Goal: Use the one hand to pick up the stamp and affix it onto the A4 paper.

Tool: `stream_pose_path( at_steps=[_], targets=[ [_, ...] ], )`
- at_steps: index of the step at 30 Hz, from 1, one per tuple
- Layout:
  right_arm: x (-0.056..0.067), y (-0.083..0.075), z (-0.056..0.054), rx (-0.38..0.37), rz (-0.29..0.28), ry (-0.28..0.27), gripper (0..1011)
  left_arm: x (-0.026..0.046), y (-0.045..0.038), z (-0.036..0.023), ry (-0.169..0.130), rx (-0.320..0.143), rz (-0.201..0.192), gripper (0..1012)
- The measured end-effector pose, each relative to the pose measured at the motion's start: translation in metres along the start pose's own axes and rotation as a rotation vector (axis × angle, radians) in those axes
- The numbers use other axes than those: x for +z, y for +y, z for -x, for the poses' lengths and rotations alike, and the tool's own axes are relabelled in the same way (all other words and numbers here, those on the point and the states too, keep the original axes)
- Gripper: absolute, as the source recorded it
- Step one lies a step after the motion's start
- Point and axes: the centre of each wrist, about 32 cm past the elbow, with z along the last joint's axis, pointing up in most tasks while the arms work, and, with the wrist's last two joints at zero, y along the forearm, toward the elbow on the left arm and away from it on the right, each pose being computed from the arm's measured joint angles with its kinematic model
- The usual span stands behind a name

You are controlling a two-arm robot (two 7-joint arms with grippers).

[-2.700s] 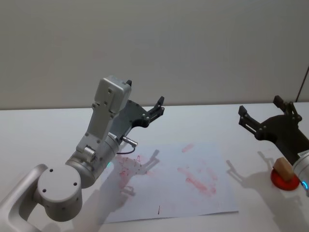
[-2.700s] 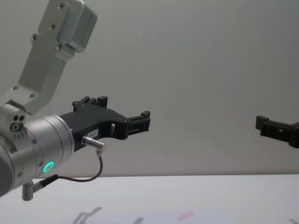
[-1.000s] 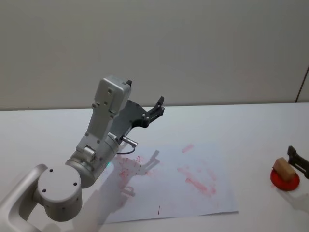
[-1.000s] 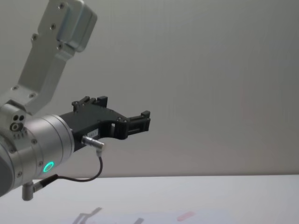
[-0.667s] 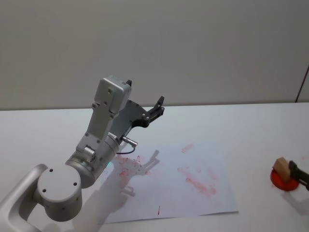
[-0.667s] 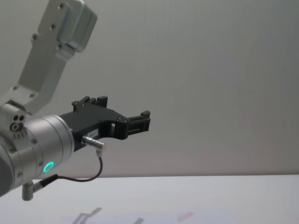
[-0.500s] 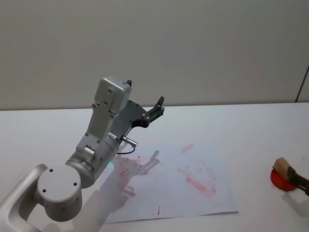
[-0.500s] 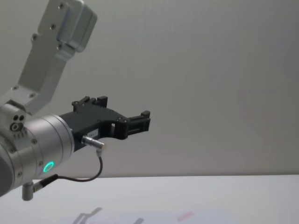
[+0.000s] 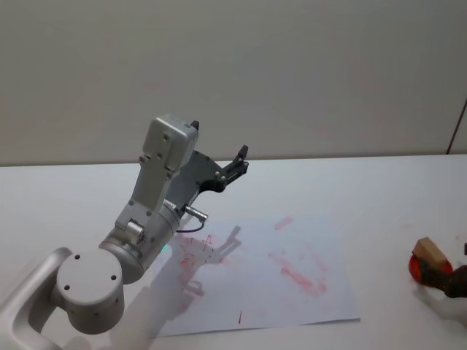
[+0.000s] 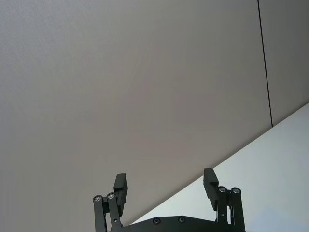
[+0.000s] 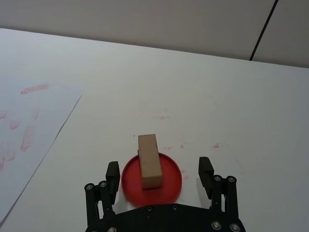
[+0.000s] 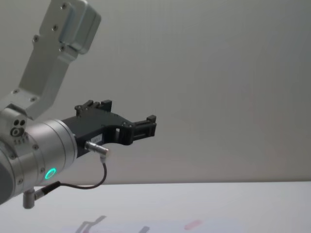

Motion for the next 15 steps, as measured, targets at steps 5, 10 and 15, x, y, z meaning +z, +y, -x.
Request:
stream_pose_path(
  at_steps=[5, 10, 15],
  targets=[
    [0.002, 0.009, 0.001, 0.014, -0.003, -0.014, 1001, 0.0, 0.0, 0.0, 0.0, 0.0, 0.0, 1001],
    [0.003, 0.016, 0.001, 0.027, -0.005, -0.029, 1001, 0.0, 0.0, 0.0, 0.0, 0.0, 0.0, 1001],
    [0.004, 0.022, 0.002, 0.035, -0.007, -0.038, 902, 0.0, 0.0, 0.0, 0.0, 0.0, 0.0, 1001]
  ],
)
